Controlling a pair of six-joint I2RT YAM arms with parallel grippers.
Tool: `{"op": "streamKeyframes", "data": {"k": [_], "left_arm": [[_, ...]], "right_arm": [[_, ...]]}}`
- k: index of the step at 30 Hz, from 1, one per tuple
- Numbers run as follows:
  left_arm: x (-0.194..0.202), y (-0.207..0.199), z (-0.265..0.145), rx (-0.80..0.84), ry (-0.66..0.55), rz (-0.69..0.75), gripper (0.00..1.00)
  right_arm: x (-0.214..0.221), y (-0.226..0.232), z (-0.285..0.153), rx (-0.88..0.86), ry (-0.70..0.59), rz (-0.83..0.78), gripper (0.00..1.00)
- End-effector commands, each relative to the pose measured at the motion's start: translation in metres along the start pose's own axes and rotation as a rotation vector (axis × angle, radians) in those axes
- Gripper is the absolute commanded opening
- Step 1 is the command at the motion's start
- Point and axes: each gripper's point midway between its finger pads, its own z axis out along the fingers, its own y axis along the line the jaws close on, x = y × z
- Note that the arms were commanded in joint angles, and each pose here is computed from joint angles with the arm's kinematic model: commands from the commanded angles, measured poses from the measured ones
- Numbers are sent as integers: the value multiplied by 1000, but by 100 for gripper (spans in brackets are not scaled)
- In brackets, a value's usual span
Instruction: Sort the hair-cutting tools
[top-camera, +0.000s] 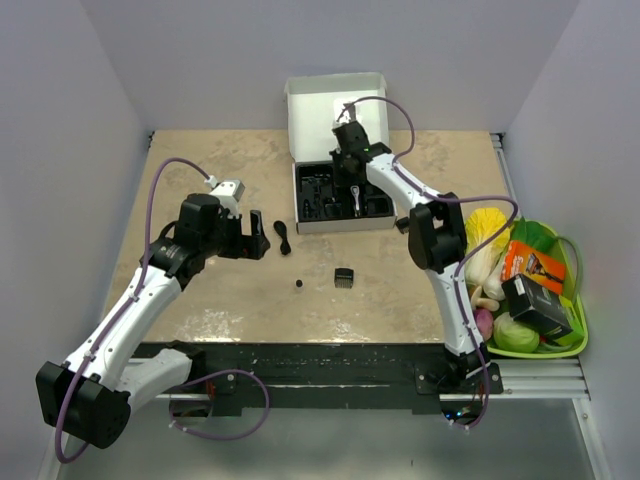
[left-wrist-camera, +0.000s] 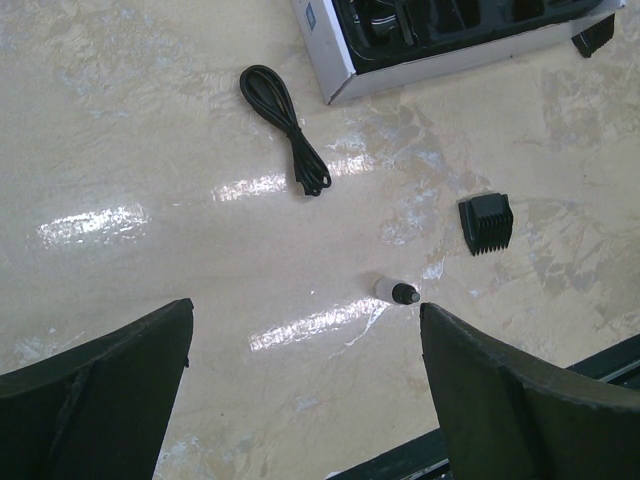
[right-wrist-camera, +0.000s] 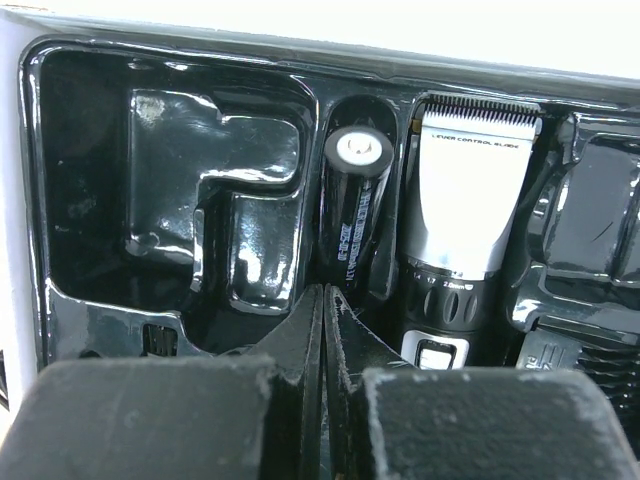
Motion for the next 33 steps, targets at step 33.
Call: {"op": "streamKeyframes", "data": {"k": [33], "left_arm": [[-13,-4,-1,19,-35,28,99]], "right_arm": [[-33,2,9,34,-137,2,0]]}}
